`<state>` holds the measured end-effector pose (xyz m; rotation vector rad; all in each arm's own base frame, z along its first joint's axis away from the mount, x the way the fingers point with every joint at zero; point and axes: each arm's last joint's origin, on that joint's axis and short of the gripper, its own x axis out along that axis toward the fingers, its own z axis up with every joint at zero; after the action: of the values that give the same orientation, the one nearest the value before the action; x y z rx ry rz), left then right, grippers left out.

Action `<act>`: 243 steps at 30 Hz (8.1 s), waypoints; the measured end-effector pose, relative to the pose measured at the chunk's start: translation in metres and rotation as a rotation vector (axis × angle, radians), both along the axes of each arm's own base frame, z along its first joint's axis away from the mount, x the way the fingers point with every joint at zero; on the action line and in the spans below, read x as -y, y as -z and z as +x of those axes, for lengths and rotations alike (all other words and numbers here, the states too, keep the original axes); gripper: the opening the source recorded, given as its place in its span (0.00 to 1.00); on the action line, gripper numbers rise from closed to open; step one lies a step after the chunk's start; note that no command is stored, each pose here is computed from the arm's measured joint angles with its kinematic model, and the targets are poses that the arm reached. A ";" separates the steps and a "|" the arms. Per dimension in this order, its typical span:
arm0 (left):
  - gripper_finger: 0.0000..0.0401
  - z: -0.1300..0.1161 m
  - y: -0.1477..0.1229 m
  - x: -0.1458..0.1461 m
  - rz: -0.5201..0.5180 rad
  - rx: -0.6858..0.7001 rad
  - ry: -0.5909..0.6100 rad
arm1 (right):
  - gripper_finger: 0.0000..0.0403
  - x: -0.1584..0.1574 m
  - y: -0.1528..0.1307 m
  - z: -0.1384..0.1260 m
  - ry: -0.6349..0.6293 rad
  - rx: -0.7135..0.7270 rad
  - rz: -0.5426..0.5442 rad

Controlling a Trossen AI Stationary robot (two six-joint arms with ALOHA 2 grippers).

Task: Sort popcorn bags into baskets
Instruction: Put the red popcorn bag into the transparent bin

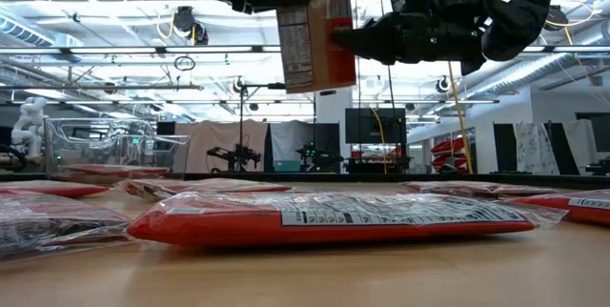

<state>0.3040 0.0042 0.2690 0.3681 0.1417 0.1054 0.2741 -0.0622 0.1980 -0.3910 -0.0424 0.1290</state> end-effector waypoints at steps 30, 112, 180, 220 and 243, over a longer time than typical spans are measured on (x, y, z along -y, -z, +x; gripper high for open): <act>0.15 -0.001 0.003 -0.012 -0.038 -0.030 -0.067 | 0.03 0.008 -0.001 -0.002 0.060 0.014 0.018; 0.07 0.005 0.012 -0.010 0.140 -0.073 -0.115 | 0.07 0.014 -0.012 -0.006 0.008 0.101 0.048; 0.08 -0.171 0.010 -0.088 1.264 -1.746 0.404 | 0.36 -0.017 0.039 -0.058 0.146 -0.218 0.175; 0.45 -0.178 0.037 -0.112 0.859 -2.145 0.056 | 0.36 -0.018 0.039 -0.058 0.138 -0.215 0.120; 0.03 -0.109 -0.029 -0.083 -0.180 -0.759 -0.640 | 0.36 -0.015 0.028 -0.056 0.242 -0.093 0.302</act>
<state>0.1950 0.0872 0.2979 0.1554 1.0143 0.5798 0.2179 -0.0474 0.1705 -0.0862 0.0770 -0.0979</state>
